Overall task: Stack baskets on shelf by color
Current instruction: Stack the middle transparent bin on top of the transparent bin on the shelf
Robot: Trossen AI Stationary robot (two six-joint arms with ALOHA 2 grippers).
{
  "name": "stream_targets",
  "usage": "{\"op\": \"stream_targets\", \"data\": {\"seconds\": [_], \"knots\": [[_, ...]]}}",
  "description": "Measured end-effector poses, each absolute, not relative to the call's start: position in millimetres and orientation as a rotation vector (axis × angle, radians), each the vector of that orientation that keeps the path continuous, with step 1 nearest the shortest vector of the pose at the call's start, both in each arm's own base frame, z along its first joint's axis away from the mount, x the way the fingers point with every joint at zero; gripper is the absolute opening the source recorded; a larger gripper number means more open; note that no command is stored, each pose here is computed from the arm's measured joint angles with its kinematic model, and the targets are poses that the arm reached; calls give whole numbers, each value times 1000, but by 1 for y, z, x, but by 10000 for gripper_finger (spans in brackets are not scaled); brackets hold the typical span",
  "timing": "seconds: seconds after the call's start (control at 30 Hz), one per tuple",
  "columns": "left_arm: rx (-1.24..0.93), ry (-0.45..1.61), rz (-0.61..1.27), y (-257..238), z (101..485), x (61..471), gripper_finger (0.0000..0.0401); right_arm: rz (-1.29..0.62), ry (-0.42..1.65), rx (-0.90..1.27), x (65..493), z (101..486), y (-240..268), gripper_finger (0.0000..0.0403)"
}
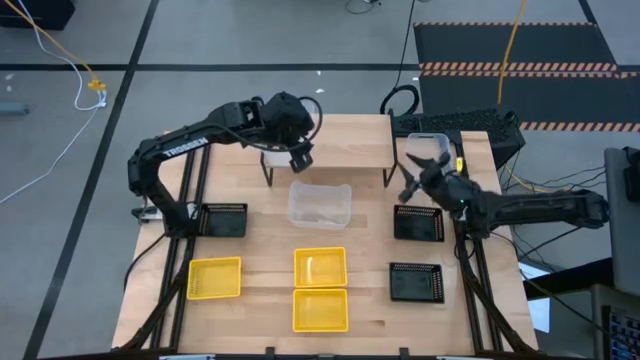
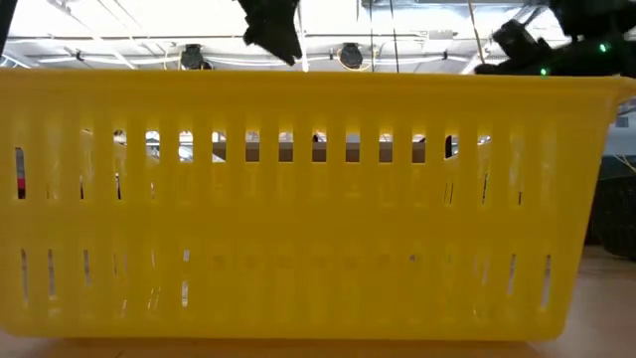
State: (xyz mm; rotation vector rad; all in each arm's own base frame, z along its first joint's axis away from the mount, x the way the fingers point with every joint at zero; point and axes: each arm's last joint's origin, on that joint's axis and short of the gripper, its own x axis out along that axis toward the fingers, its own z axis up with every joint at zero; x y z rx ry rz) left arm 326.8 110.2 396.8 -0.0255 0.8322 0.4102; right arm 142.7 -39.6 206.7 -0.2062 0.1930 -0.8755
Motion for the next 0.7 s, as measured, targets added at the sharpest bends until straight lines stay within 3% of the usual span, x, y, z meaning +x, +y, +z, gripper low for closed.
{"op": "stream_targets", "data": {"seconds": [0.27,0.4,0.57,0.7], "knots": [[113,763,308,90,377,349,184,-938,429,-195,147,275,-45,165],[170,695,268,78,357,355,184,-770,579,-111,144,285,-41,168],[236,539,243,64,342,352,184,-475,797,52,142,270,-32,169],[296,510,204,51,336,335,184,-379,901,115,148,260,-30,169]]}}
